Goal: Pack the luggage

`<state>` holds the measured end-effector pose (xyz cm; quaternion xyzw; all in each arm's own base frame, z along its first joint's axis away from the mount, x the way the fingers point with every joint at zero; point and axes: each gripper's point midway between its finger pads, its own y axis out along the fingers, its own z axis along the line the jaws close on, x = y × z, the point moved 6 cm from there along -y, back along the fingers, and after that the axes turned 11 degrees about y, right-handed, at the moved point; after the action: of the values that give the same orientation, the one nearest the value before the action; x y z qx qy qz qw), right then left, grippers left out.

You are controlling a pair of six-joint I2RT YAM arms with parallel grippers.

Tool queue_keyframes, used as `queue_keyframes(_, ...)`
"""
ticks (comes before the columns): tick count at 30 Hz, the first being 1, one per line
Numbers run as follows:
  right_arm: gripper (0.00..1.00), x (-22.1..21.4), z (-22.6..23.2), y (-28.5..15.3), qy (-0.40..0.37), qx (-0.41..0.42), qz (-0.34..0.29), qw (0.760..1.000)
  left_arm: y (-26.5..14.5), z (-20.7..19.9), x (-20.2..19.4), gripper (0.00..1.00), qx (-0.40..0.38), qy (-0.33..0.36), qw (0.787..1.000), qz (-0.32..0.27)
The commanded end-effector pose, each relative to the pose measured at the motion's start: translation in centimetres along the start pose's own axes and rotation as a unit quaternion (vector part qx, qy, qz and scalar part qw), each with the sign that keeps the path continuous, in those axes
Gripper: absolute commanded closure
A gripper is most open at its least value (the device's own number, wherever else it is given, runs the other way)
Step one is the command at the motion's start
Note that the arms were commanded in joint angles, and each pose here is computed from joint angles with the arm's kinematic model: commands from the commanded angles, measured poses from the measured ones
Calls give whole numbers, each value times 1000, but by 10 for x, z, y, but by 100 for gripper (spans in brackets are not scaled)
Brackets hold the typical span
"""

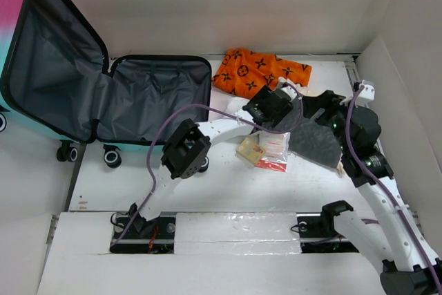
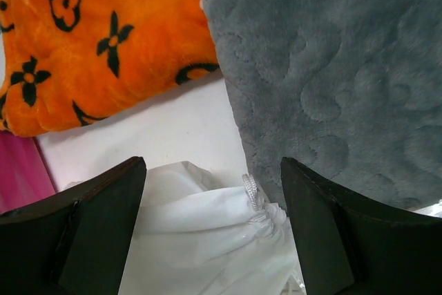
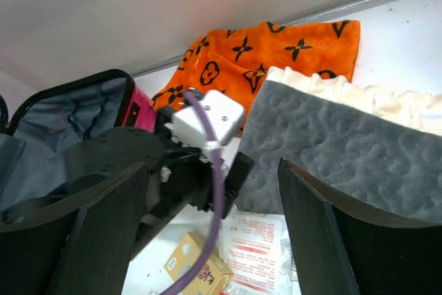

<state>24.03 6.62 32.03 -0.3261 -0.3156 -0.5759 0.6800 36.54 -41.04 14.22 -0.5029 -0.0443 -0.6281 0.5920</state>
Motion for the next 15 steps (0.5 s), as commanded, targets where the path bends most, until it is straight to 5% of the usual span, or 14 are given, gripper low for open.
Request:
queue_keyframes(1,18,3,8,-1,8,29,2,1000,-5,8,11,25,1,32,999,5)
queue_keyframes(6,18,-8,7,7,11,32,25,999,4,8,1,28,24,60,997,43)
queue_keyframes(9,20,-5,10,5,12,42,21,999,6,9,-4,50,34,62,997,41)
queue_keyframes(11,21,-6,10,6,12,43,19,999,3,12,-5,76,44,62,996,44)
queue_keyframes(14,23,-5,10,8,7,43,19,999,-3,24,-3,100,59,42,997,38)
queue_keyframes(15,23,-5,10,8,7,43,19,999,-10,30,4,100,66,36,997,31)
